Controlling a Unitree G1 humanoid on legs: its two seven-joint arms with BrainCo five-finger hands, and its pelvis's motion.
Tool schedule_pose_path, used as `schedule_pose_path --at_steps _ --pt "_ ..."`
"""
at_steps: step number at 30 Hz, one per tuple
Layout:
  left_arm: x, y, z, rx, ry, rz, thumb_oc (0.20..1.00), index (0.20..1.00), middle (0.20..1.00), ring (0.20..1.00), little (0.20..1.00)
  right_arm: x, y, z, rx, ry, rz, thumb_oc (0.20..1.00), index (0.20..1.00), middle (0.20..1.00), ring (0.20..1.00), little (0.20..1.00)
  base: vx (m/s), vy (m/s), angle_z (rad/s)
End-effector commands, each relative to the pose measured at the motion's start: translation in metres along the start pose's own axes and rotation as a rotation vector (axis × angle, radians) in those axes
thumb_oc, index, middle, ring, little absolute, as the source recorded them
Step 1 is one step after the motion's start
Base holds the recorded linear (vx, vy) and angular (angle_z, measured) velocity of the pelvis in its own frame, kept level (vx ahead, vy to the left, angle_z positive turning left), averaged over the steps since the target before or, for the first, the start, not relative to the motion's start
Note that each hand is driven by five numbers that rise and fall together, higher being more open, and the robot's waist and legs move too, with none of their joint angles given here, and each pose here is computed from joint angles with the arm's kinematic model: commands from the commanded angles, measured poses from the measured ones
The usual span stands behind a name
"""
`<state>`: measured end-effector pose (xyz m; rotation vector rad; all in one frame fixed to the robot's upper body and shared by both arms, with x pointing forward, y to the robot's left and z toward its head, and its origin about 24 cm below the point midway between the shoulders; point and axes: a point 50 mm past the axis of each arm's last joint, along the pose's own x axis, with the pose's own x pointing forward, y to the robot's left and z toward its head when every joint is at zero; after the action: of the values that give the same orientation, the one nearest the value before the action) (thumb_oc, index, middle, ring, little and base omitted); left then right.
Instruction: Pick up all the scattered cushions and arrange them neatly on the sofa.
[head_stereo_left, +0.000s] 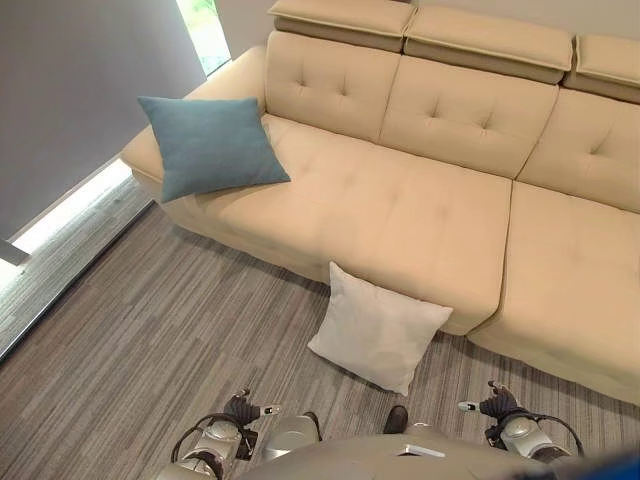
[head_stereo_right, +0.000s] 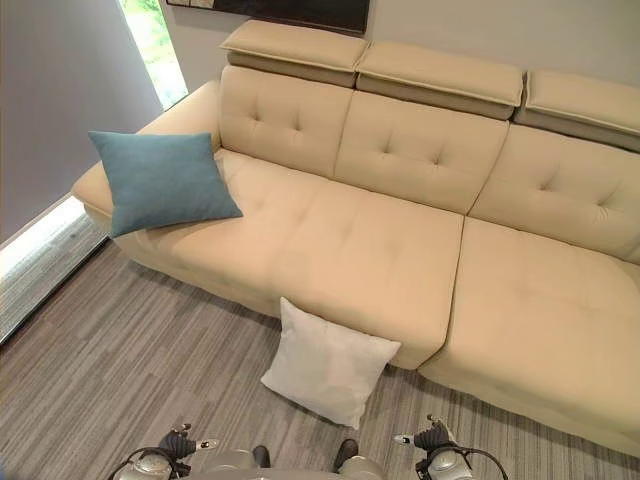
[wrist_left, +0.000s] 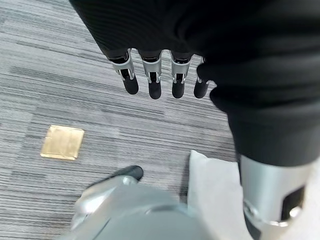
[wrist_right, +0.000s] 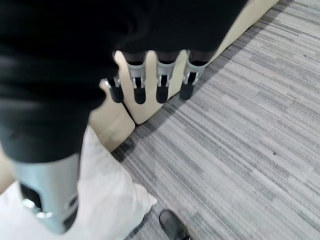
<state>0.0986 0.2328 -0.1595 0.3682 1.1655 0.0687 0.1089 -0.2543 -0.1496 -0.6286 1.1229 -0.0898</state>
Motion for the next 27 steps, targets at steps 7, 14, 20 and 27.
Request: schedule_pose_path --at_steps 7,14,20,27 --pt "0.002 0.003 0.008 -0.003 -0.019 -0.007 1.000 1.000 1.000 1.000 1.000 0.003 -0.006 0.003 -0.008 0.001 -0.024 1.000 1.000 1.000 1.000 1.000 0.11 0.173 -0.39" --pt "0.002 0.019 0.004 -0.029 -0.010 0.043 1.000 1.000 1.000 1.000 1.000 0.002 0.002 0.014 0.002 -0.026 0.000 1.000 1.000 1.000 1.000 1.000 0.03 0.222 -0.45" --pt "0.002 0.030 0.007 -0.046 -0.025 0.080 1.000 1.000 1.000 1.000 1.000 0.004 -0.002 0.022 0.005 -0.054 -0.018 1.000 1.000 1.000 1.000 1.000 -0.01 0.069 -0.47" --pt "0.005 0.036 0.053 -0.152 -0.172 0.128 1.000 1.000 1.000 1.000 1.000 0.007 -0.020 0.041 0.086 -0.103 -0.096 1.000 1.000 1.000 1.000 1.000 -0.05 -0.062 0.05"
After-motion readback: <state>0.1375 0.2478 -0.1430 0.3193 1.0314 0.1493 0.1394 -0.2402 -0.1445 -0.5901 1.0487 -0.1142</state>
